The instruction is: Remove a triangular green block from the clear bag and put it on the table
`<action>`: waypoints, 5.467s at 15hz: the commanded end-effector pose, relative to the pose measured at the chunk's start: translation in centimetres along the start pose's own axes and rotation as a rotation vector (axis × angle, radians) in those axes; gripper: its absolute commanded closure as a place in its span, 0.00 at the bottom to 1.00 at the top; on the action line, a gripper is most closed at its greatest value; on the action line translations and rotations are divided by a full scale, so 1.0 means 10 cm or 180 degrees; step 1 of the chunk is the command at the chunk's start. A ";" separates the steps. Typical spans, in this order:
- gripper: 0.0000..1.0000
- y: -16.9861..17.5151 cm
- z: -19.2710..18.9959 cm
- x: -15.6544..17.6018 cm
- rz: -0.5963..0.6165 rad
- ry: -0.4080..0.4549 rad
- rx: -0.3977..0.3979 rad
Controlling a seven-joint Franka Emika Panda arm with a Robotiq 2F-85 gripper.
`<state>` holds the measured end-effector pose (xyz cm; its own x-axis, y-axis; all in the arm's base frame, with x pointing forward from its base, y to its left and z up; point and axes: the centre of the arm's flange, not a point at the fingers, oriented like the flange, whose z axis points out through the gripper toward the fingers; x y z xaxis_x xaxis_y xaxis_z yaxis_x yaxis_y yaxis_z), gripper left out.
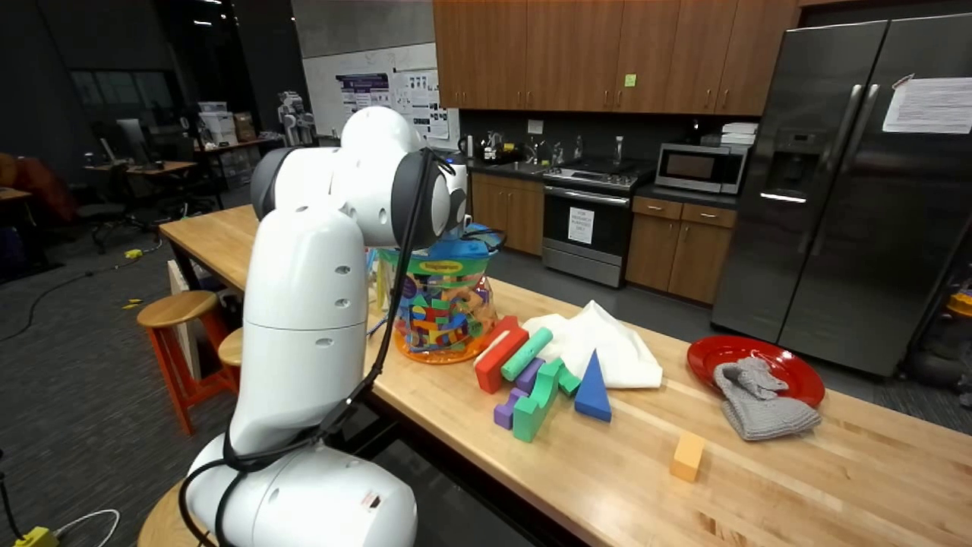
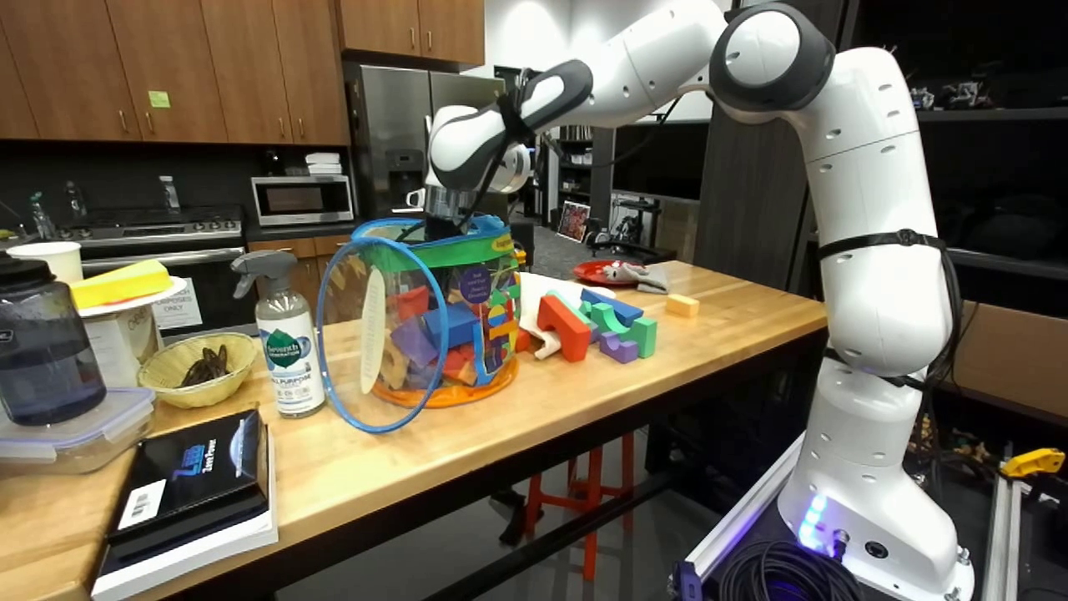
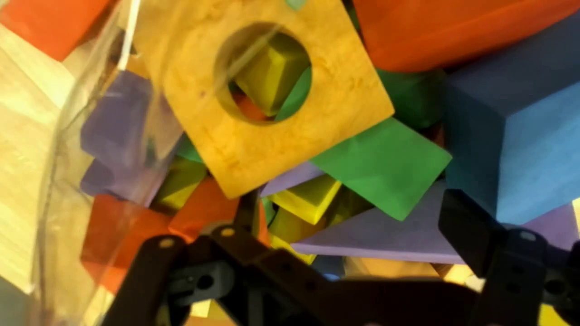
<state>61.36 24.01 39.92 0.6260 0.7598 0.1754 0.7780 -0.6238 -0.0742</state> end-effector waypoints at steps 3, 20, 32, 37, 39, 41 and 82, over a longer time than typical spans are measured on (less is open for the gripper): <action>0.00 -0.20 0.08 -0.08 -0.0045 -0.0063 0.0045; 0.92 -0.27 0.00 -0.05 -0.0116 -0.0040 0.0044; 1.00 -0.34 -0.39 -0.01 0.0127 0.0177 0.0124; 1.00 -0.48 -0.62 0.04 0.0199 0.0282 0.0019; 1.00 -0.55 -0.73 0.06 0.0230 0.0329 -0.0021; 1.00 -0.61 -0.84 0.08 0.0257 0.0379 -0.0058; 1.00 0.03 -2.58 -1.88 0.1711 0.1402 -0.0965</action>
<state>50.72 8.40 62.42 0.7975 0.2536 0.5475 0.3126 -0.9498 -0.0154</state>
